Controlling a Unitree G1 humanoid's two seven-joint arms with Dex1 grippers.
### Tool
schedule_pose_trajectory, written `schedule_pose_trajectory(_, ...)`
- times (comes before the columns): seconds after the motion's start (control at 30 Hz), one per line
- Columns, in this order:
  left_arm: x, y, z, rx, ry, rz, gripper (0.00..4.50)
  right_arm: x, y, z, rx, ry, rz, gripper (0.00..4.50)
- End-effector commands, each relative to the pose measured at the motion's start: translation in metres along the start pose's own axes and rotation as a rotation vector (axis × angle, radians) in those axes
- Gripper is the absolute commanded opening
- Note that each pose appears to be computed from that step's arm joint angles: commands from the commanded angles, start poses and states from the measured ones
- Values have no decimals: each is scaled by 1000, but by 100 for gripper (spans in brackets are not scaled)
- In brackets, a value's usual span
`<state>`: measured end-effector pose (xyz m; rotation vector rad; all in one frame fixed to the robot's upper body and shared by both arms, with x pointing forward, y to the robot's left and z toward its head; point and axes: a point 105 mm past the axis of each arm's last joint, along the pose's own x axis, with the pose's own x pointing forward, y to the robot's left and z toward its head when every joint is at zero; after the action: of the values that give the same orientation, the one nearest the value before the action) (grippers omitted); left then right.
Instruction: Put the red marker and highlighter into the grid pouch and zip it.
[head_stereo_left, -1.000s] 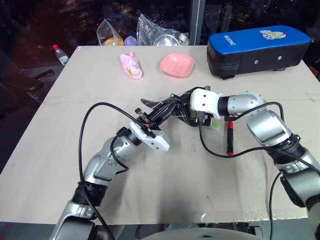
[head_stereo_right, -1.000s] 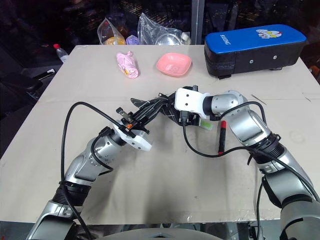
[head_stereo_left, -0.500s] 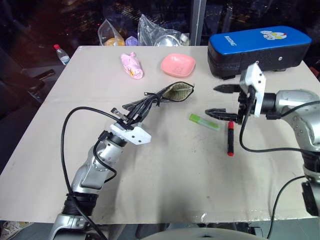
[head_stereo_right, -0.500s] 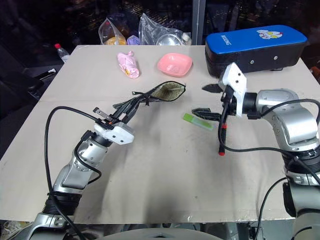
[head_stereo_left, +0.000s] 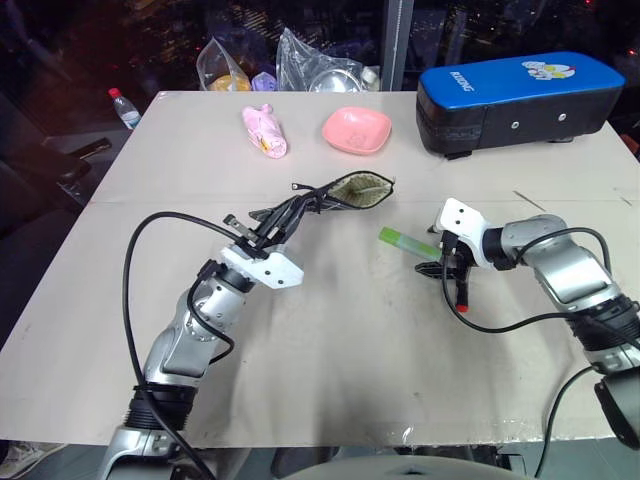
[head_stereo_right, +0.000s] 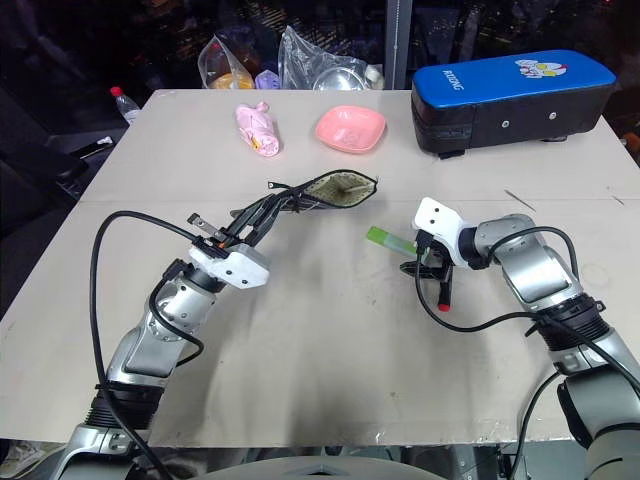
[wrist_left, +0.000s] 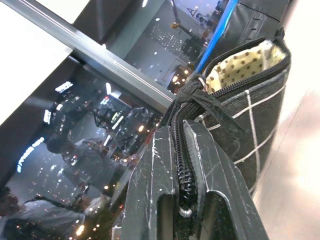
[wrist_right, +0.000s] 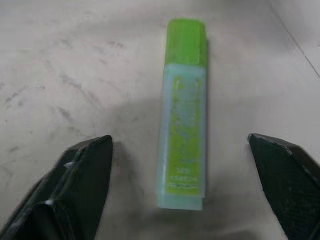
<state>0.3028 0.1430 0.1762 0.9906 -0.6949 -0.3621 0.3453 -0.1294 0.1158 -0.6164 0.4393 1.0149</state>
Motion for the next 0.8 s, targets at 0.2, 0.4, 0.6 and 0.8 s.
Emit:
schedule_pose_trajectory(0.2, 1, 4, 11, -23, -44, -5, 0, -21, 1, 21, -17, -53, 22, 63)
schedule_pose_trajectory(0.4, 2, -4, 12, -85, -45, -48, 0, -72, 3, 42, -167, -88, 32, 63)
schedule_pose_trajectory(0.6, 8, -12, 20, -132, -81, -82, 0, -92, 2, 77, -289, -141, -45, 63)
schedule_pose_trajectory(0.8, 17, -14, 25, -136, -108, -90, 0, -68, -16, 83, -434, -46, -179, 63)
